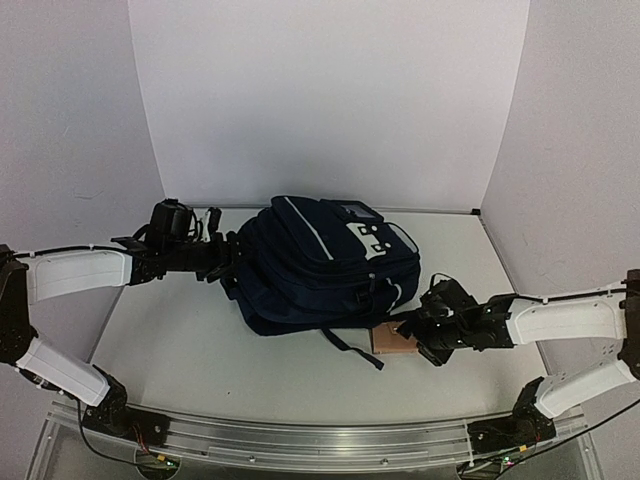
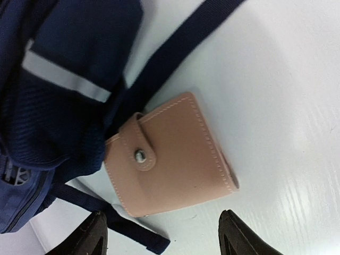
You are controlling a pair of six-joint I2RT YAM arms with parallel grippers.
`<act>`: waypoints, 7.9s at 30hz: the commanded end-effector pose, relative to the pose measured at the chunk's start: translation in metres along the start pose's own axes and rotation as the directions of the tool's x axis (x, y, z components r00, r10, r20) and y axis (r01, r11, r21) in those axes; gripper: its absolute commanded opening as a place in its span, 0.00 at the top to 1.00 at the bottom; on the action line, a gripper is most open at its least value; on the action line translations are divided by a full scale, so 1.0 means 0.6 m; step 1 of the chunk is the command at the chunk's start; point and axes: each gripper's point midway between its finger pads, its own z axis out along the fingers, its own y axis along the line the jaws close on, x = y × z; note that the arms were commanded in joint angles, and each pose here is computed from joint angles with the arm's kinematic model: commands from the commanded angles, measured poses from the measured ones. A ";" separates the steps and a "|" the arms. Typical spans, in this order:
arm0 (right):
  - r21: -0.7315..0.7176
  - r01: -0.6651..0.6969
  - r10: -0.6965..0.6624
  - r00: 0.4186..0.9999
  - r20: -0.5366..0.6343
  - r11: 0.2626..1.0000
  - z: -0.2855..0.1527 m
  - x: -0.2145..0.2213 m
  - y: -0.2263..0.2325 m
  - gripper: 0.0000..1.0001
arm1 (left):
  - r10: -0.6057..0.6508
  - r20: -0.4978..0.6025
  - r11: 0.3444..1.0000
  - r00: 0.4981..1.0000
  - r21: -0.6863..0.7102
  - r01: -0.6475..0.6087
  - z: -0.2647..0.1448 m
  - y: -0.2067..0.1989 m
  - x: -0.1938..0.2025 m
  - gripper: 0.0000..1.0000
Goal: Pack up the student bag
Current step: Pick up the personal item from the center of the board, then place the personal item in the student bag.
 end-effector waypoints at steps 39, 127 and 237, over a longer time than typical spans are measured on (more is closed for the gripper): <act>-0.129 -0.283 0.299 0.946 0.126 0.950 0.064 -0.059 -0.006 1.00 | 0.129 0.037 0.992 0.991 -0.002 -0.129 -0.038 -0.027 -0.017 0.24; -0.023 0.917 -0.807 0.363 0.466 0.399 -0.064 -0.015 0.574 0.23 | 0.020 0.211 0.998 0.977 0.058 -0.033 -0.207 -0.038 -0.167 1.00; -0.091 0.356 -0.325 0.913 0.245 0.930 -0.011 -0.179 0.259 0.02 | 0.246 -0.065 0.924 0.967 0.318 -0.213 0.105 -0.106 -0.213 0.10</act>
